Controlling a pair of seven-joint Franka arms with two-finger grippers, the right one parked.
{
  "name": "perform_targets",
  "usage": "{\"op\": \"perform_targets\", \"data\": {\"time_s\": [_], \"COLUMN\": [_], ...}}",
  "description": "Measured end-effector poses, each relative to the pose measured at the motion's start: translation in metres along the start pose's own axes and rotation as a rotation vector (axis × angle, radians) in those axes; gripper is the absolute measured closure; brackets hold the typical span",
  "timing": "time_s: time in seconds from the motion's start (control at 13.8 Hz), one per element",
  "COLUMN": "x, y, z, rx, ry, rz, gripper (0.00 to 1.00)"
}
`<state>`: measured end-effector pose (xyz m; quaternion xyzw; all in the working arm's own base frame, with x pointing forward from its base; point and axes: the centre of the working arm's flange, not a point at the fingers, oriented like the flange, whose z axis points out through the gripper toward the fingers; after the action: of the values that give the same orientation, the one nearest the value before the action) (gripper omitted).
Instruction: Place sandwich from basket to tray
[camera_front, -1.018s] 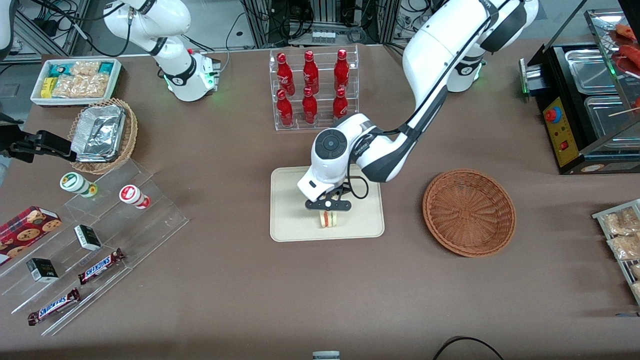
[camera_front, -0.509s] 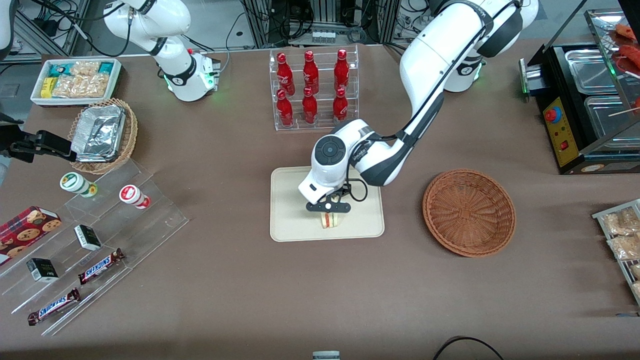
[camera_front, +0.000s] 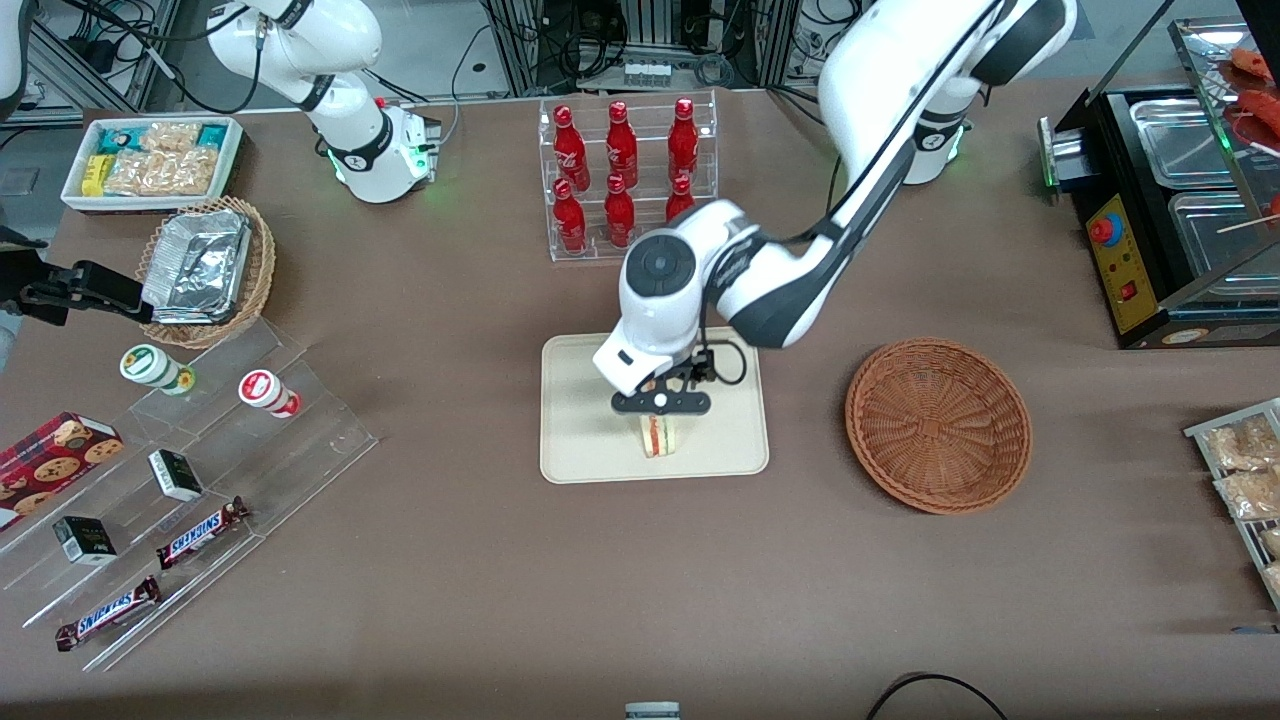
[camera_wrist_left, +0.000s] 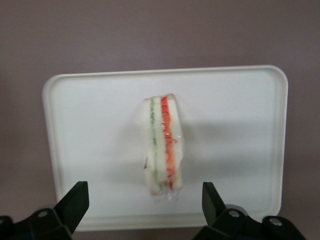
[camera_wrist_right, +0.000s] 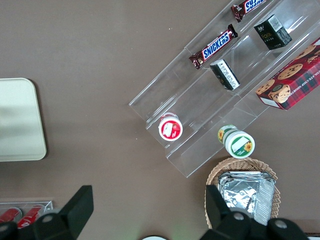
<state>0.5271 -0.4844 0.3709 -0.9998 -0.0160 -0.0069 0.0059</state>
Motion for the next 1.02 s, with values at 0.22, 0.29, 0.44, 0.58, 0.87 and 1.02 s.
{"op": "perform_targets", "data": {"time_s": [0.22, 0.29, 0.44, 0.58, 0.87, 1.02], "x": [0.012, 0.019, 0.033, 0.043, 0.039, 0.030], "y": [-0.060, -0.086, -0.140, -0.189, -0.273, -0.304], "z": [-0.082, -0.101, -0.133, -0.159, -0.204, -0.219], "rx": [0.081, 0.104, 0.136, 0.118, 0.082, 0.062], "ry": [0.004, -0.003, -0.025, -0.043, -0.045, -0.049], "rz": [-0.117, -0.129, -0.120, -0.119, -0.050, -0.002], "gripper": [0.00, 0.00, 0.00, 0.00, 0.00, 0.00]}}
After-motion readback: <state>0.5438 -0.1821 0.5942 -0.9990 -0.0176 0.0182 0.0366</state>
